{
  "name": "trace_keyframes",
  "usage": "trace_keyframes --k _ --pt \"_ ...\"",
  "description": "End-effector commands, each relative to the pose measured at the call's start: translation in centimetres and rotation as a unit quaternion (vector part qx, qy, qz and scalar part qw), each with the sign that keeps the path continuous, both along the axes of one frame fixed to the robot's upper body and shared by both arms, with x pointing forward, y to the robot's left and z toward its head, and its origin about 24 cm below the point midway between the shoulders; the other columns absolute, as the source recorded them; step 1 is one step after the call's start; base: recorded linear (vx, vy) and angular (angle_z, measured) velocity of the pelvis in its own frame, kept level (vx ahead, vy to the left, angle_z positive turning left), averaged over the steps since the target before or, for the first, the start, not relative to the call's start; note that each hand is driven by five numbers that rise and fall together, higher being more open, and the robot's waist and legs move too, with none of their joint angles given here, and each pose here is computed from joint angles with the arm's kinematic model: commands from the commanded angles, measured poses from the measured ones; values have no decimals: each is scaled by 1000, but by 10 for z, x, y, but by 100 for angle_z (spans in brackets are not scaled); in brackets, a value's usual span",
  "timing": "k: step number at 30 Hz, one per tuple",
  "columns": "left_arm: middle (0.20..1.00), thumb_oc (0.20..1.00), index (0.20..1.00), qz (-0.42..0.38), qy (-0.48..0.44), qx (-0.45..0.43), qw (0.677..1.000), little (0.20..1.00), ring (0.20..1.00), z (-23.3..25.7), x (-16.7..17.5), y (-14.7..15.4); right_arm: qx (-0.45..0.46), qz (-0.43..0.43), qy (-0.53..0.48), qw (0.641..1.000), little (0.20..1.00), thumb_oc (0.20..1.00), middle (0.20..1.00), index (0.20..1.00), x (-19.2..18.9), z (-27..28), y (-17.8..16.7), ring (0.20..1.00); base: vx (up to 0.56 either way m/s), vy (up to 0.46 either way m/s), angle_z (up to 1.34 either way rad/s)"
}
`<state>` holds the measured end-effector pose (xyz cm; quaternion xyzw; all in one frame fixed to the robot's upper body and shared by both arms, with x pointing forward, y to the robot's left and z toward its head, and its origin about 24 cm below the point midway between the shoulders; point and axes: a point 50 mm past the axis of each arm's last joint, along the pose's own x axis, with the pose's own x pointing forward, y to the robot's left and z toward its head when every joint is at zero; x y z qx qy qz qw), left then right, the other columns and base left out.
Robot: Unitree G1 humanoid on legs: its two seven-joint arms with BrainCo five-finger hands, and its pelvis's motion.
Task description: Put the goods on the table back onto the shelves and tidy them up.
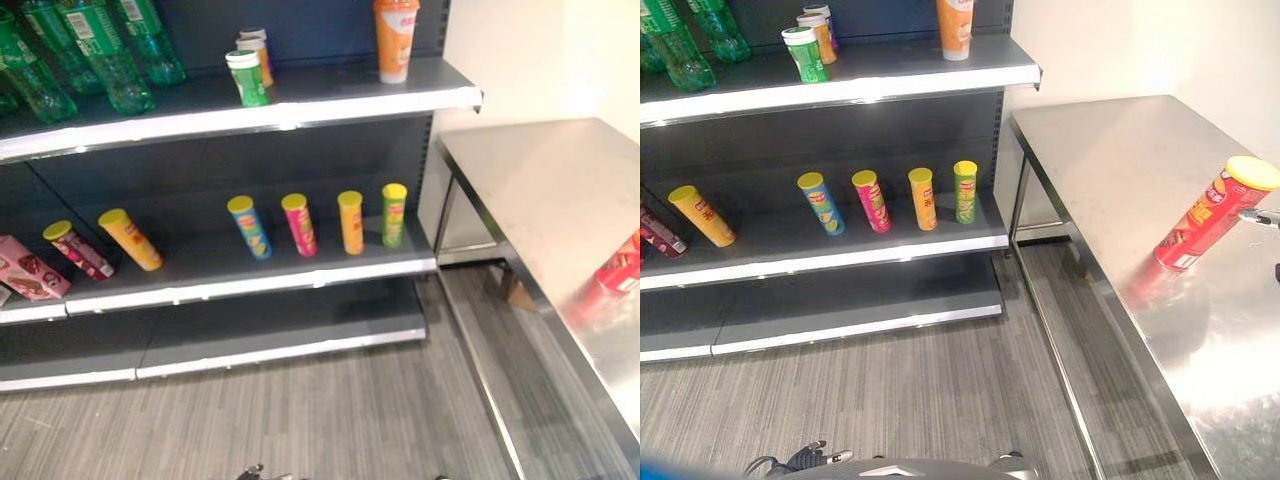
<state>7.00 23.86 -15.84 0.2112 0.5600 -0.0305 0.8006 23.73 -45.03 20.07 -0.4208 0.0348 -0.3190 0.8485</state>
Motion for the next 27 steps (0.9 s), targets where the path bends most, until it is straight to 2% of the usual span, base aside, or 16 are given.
trace_keyframes --k 1,19,27 --pt "1000 1000 1000 3 -17 26 1000 1000 1000 7 11 20 -27 16 -33 999 1000 1000 1000 1000 8 33 3 1000 0 0 0" --pt "1000 1000 1000 5 -15 27 1000 1000 1000 6 7 19 -22 -2 20 1000 1000 1000 1000 1000 22 22 -1 1000 1 -3 2" --pt "1000 1000 1000 5 -14 27 1000 1000 1000 6 6 19 -27 -7 14 1000 1000 1000 1000 1000 26 26 0 1000 0 0 0"
